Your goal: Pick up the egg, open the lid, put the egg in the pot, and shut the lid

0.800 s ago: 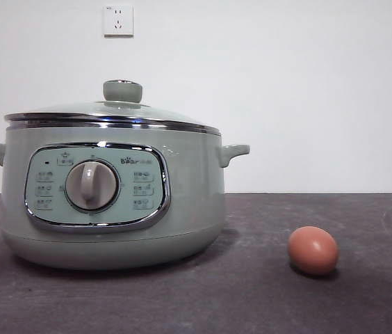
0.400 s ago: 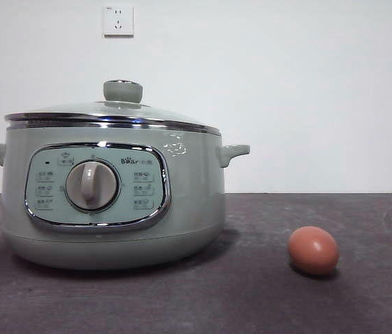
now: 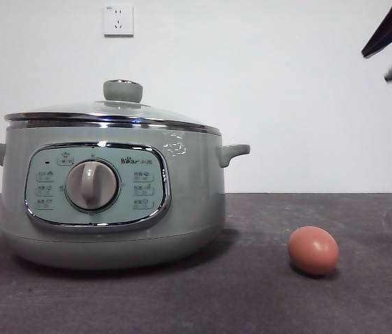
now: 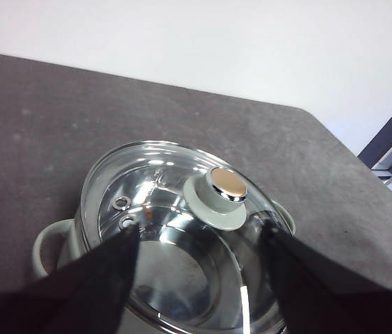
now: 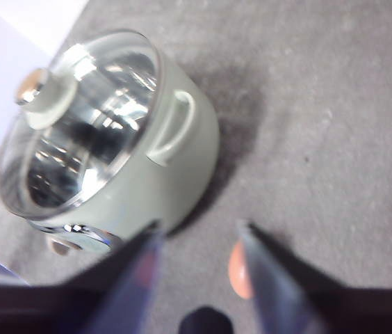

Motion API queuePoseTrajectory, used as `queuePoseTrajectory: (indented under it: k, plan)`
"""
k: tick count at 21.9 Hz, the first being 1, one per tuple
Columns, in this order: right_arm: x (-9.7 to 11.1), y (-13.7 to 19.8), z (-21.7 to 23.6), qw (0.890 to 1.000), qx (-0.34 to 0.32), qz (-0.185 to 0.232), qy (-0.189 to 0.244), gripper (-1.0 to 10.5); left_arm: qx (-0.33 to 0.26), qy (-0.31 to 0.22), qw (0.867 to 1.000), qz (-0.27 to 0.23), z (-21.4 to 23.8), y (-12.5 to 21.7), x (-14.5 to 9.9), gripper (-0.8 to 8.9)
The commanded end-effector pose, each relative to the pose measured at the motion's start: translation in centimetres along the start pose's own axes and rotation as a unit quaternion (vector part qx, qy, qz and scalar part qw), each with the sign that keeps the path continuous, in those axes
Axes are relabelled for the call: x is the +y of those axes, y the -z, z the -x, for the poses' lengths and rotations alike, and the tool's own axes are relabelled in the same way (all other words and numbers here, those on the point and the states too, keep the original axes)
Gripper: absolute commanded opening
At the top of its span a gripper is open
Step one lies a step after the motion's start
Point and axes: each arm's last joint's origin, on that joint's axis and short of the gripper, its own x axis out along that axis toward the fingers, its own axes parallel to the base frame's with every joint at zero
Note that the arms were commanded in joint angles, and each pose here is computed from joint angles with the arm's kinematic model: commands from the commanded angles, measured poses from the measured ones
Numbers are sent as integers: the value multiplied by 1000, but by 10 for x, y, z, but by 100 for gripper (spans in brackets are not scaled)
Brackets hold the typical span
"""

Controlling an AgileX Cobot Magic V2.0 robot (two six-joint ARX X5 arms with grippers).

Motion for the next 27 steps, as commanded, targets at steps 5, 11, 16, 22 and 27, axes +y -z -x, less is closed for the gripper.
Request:
queuePoseTrajectory:
  k: [5,11,16,22,27]
  plan:
    - [16,1,-26,997,43,44,41,418,-6,3,1000,-16,-2,-17,-4,322]
    - [49,5,-71,979,114,115,124,418,-14,6,1000,-27,-1,-27,-8,324]
    - [40,25,-121,957,199,110,180,410,-13,5,1000,-26,-2,-27,-7,324]
    - [24,45,-160,943,257,88,193,409,-13,5,1000,-26,-2,-27,-7,323]
    - [18,52,-175,943,265,77,189,219,-10,4,1000,-25,-2,-27,-7,323]
